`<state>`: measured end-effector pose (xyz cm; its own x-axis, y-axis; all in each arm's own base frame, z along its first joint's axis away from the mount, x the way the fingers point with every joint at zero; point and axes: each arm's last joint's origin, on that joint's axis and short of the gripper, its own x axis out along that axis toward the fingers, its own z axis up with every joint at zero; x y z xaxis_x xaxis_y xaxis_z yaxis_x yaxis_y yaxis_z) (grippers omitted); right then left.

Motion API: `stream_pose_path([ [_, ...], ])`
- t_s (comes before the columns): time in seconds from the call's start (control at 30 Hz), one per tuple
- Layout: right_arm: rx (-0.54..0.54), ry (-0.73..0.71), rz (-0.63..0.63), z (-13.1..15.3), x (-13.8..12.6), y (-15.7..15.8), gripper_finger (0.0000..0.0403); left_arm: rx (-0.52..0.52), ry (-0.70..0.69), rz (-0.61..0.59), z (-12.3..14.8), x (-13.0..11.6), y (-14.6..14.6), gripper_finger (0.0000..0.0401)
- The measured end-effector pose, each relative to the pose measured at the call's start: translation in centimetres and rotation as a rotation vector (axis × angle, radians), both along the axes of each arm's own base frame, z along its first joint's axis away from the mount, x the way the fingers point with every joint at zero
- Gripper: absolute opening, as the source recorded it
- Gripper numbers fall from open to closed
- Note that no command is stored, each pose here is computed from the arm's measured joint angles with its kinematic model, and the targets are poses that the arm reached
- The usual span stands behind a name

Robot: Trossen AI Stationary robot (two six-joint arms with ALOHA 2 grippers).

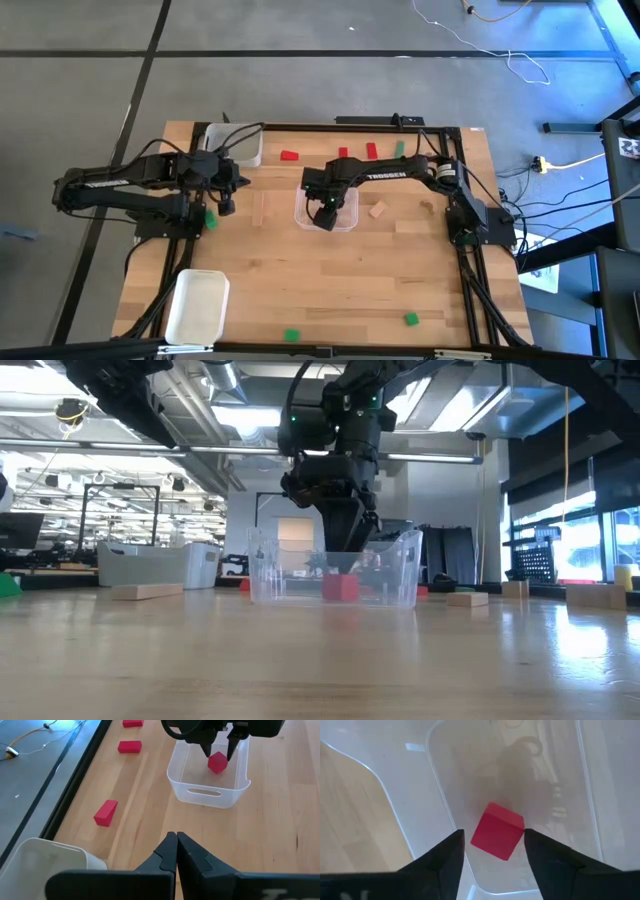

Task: Sort & place blocks by color
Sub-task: Put the red block into the transparent bin, then put the brown block into the gray bin

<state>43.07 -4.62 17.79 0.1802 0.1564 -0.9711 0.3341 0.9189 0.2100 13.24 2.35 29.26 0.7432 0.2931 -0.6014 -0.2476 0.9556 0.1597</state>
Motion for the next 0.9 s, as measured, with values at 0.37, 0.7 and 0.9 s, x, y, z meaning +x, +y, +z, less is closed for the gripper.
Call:
stream_pose_path([
  [0.37, -0.131, -0.056, 0.102, 7.6, -0.3, -0.1, 0.021, 0.0, 0.001, 0.0, 0.0, 0.0, 0.0, 0.0],
  [0.7, -0.28, -0.102, 0.049, 14.4, -5.5, 0.3, 0.0211, 0.004, 0.002, -0.003, 0.0, 0.0, 0.0, 0.0],
  [0.9, -0.351, -0.11, -0.055, 15.5, -9.6, 0.5, 0.0211, 0.0, -0.002, 0.0, 0.0, 0.0, 0.0, 0.0],
])
